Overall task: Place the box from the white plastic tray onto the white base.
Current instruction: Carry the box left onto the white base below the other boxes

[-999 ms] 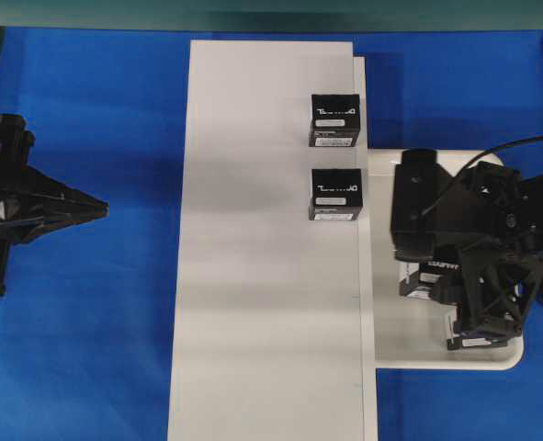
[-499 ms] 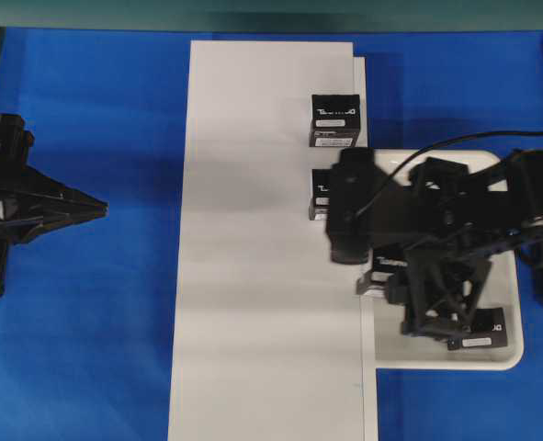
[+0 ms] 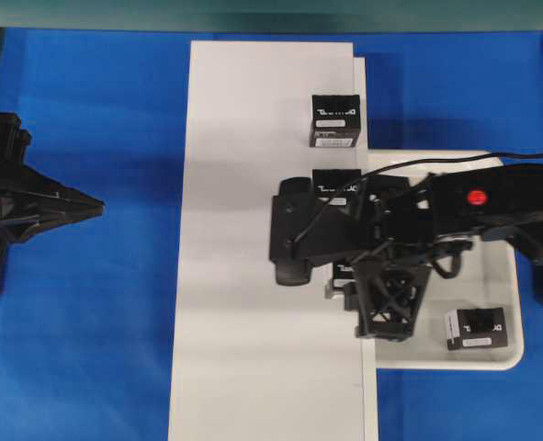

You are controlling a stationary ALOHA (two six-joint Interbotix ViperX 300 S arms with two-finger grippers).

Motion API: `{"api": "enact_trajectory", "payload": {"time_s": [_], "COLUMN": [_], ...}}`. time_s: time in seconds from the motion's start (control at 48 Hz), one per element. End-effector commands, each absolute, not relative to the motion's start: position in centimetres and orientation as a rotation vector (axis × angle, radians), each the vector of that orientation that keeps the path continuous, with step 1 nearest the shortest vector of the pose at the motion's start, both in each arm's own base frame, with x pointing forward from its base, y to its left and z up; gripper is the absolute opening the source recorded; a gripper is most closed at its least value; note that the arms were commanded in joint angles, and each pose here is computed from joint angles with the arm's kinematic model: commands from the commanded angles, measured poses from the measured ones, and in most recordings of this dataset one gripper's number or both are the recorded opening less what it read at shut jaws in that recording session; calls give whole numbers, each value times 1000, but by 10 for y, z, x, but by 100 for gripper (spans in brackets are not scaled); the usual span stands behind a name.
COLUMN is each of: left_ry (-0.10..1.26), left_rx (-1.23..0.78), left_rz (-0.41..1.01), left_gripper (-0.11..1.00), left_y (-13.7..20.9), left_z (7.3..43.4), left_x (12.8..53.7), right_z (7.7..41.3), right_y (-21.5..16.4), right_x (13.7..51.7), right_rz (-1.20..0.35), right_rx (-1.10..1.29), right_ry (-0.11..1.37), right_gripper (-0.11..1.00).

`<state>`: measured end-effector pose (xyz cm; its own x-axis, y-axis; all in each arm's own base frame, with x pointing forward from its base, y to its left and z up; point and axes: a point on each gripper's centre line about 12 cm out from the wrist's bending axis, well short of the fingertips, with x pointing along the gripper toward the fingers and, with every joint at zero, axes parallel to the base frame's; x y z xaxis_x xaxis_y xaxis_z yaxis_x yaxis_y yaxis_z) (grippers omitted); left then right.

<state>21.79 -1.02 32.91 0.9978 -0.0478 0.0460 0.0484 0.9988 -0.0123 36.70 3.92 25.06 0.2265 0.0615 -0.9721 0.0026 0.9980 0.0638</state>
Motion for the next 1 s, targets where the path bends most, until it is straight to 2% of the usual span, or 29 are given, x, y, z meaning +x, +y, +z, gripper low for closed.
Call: {"api": "enact_trajectory", "payload": {"time_s": [0.0, 0.375, 0.978], "left_ry": [-73, -73, -69], "left_rx": [-13, -14, -11], "left_rz": [-52, -53, -53], "left_gripper": [-4, -4, -4], "left_y": [-11, -11, -11], "left_z": [340, 340, 339], "left_x": [219, 219, 220], "right_z": [241, 221, 211], "right_y": [38, 37, 31], "right_x": [374, 383, 383], "right_rz": [43, 47, 33], "right_rx": [46, 34, 46], "right_ry": [1344, 1367, 1343], "right_gripper": [57, 57, 57]}}
